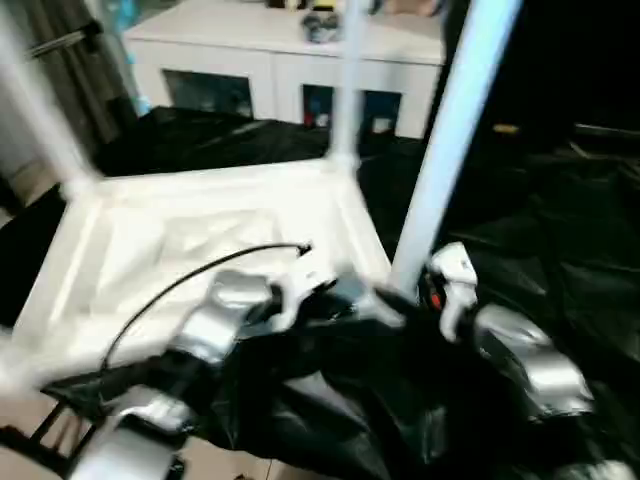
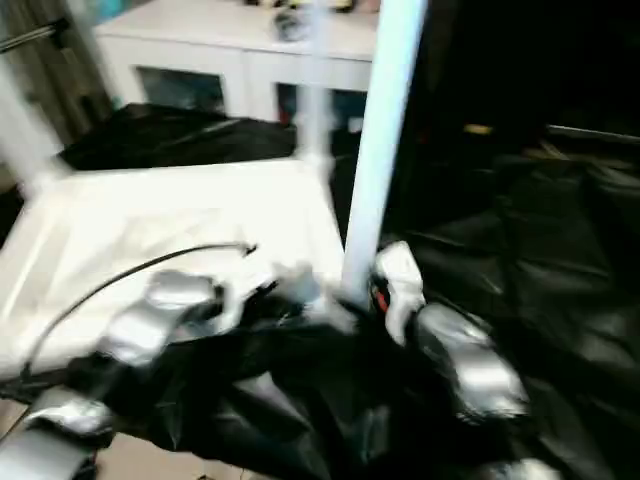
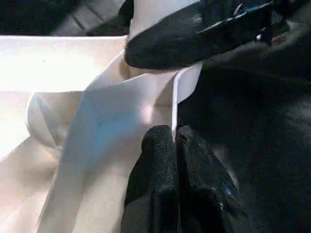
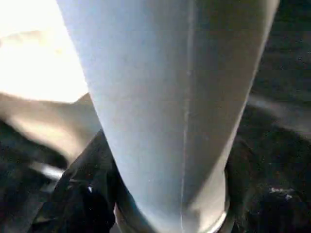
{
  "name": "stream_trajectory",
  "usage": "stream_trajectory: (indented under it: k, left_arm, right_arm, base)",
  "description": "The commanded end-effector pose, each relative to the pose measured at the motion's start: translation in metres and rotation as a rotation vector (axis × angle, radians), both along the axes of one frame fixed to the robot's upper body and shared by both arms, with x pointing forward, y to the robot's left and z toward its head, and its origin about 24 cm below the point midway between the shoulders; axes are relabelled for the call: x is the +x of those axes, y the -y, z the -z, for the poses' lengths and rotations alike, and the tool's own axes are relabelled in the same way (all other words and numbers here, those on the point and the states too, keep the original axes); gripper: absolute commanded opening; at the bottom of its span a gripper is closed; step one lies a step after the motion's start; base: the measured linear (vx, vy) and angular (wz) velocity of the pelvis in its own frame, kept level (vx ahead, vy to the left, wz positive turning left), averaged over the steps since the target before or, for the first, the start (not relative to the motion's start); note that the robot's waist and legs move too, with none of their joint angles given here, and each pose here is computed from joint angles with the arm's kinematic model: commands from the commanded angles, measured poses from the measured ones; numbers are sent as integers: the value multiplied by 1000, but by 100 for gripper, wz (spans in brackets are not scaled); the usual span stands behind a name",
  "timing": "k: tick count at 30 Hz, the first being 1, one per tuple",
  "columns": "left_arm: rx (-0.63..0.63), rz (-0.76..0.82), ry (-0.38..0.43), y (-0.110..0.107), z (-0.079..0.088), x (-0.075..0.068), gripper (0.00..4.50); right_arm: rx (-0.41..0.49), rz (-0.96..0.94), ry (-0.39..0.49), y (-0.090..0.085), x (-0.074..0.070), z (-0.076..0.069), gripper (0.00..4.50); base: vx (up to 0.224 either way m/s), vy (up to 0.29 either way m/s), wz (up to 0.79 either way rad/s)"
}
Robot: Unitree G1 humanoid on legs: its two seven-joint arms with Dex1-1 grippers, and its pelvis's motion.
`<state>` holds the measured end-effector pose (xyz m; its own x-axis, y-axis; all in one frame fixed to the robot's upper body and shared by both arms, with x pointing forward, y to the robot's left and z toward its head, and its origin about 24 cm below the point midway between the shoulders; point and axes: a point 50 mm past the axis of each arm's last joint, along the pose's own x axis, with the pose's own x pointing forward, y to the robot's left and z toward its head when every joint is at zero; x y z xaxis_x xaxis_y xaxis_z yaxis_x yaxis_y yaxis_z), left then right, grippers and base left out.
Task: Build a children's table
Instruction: Rotate leg to tighten
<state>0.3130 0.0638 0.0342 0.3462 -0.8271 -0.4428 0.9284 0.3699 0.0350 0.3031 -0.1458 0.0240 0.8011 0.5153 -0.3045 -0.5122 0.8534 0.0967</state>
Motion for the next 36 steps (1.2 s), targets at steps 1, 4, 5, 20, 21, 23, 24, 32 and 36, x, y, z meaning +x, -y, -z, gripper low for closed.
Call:
stream_trajectory:
  k: [1,4,5,20,21,23,24,32,36]
  left_arm:
    - [-32,5,29,27,-6,0,0]
    - [-29,26,38,35,-6,-3,0]
    - [-33,34,39,36,-7,-4,0]
    - [-36,345,0,-2,-12,-20,0]
    - [-19,374,-2,-9,-11,-21,0]
    - [-14,386,-3,-11,-11,-21,0]
    - [-6,394,-8,-15,-10,-21,0]
    - [2,445,-46,-29,-13,-22,0]
    - [-9,456,-48,-29,-14,-22,0]
  right_arm:
    - [-35,-46,-121,-30,-11,25,259]
    - [-41,-78,-86,-45,-11,22,294]
    - [-33,-82,-83,-48,-11,21,315]
    - [-16,-502,52,-16,-29,-9,340]
    - [-17,-584,24,-10,-35,-10,340]
    - [-20,-619,11,-7,-38,-11,340]
    - [-27,-661,-5,-2,-40,-11,340]
    - [-33,-790,-60,5,-47,-15,340]
    - [-6,-806,-58,1,-47,-17,340]
  base:
    - [0,0,0]
    - [0,0,0]
    - [0,0,0]
    - [21,-6,1]
    - [61,-23,1]
    - [0,0,0]
    - [0,0,0]
    - [0,0,0]
    - [0,0,0]
